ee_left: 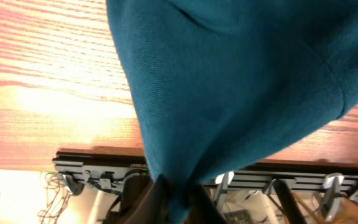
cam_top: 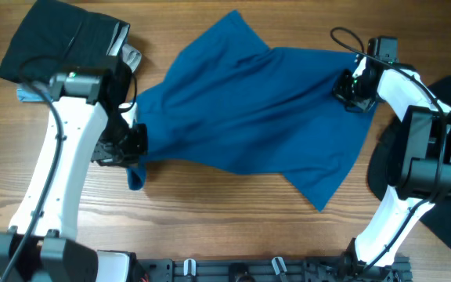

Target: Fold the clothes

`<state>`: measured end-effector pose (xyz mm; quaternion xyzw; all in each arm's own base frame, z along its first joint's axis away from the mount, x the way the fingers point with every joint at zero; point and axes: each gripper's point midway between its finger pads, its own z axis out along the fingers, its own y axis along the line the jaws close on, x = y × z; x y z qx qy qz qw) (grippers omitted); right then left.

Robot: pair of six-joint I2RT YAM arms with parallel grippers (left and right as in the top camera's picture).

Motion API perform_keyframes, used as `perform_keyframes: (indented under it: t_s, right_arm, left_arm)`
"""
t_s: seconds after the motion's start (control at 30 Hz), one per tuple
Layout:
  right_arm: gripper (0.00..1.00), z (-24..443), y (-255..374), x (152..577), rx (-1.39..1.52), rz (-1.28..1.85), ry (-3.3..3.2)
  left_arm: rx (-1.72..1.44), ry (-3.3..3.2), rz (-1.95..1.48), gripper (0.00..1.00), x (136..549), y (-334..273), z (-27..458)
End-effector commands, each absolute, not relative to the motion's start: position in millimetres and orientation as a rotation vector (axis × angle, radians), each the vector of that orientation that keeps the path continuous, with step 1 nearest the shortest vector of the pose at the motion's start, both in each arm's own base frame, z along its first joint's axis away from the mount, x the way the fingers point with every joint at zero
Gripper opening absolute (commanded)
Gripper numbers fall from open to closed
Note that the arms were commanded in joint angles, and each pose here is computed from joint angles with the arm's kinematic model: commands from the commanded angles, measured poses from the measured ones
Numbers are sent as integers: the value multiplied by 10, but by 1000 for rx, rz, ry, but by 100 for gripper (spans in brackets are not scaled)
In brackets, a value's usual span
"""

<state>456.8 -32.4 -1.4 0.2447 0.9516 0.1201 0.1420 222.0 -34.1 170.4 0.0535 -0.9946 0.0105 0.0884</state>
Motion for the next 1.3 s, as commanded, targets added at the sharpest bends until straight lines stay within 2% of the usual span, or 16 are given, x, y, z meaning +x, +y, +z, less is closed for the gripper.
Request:
perform_keyframes:
  t_s: [0.0, 0.17, 0.23, 0.33, 0.4, 0.5, 0.7, 0.73, 0.77, 0.83, 0.97, 1.07, 1.1, 1.13, 1.17, 1.27]
  right_arm:
    - [6, -218, -961, 4586, 853, -4, 2696]
    - [5, 381, -1525, 4908, 806, 42, 2594]
    - [25, 706, -1398, 4910, 647, 215, 2650]
    - [29, 836, -1175, 4622, 667, 359, 2763]
    - [52, 732, -947, 4216, 812, 429, 2920]
    - [64, 496, -725, 3803, 840, 440, 3095]
    - [72, -155, -599, 3433, 791, 402, 3181]
    - [71, -204, -590, 3414, 784, 405, 3180]
    - [56, -230, -591, 3404, 781, 403, 3179]
    - [6, -247, -701, 3422, 785, 317, 3171]
    - [4, 32, -1570, 3822, 951, -155, 2936]
    - [4, 494, -2039, 4322, 836, -220, 2744]
    - [14, 656, -2123, 4455, 777, -213, 2705]
    - [51, 861, -2205, 4591, 706, -214, 2664]
    - [61, 945, -2236, 4637, 682, -223, 2648]
    - [68, 1141, -2217, 4585, 733, -211, 2650]
  left_arm:
    - [198, -3005, 167, 33, 2190, -471, 1876]
    - [189, -3021, 171, 43, 2200, -476, 1892]
    - [185, -3101, 202, 45, 2402, -504, 1883]
    - [163, -3234, 270, 47, 2739, -587, 1906]
    - [122, -3340, 316, 45, 3020, -683, 1939]
    - [94, -3392, 341, 45, 3195, -752, 1933]
    - [86, -3403, 345, 47, 3263, -762, 1908]
    - [86, -3406, 346, 47, 3271, -762, 1910]
    - [85, -3410, 348, 48, 3280, -764, 1914]
    - [84, -3420, 353, 48, 3304, -769, 1922]
    - [79, -3467, 375, 48, 3417, -787, 1964]
    - [53, -3538, 405, 49, 3585, -813, 2017]
    - [14, -3559, 408, 49, 3634, -823, 2021]
    - [-45, -3581, 404, 52, 3679, -840, 2018]
    - [-116, -3603, 401, 55, 3743, -869, 1989]
    - [-229, -3626, 401, 58, 3895, -971, 1824]
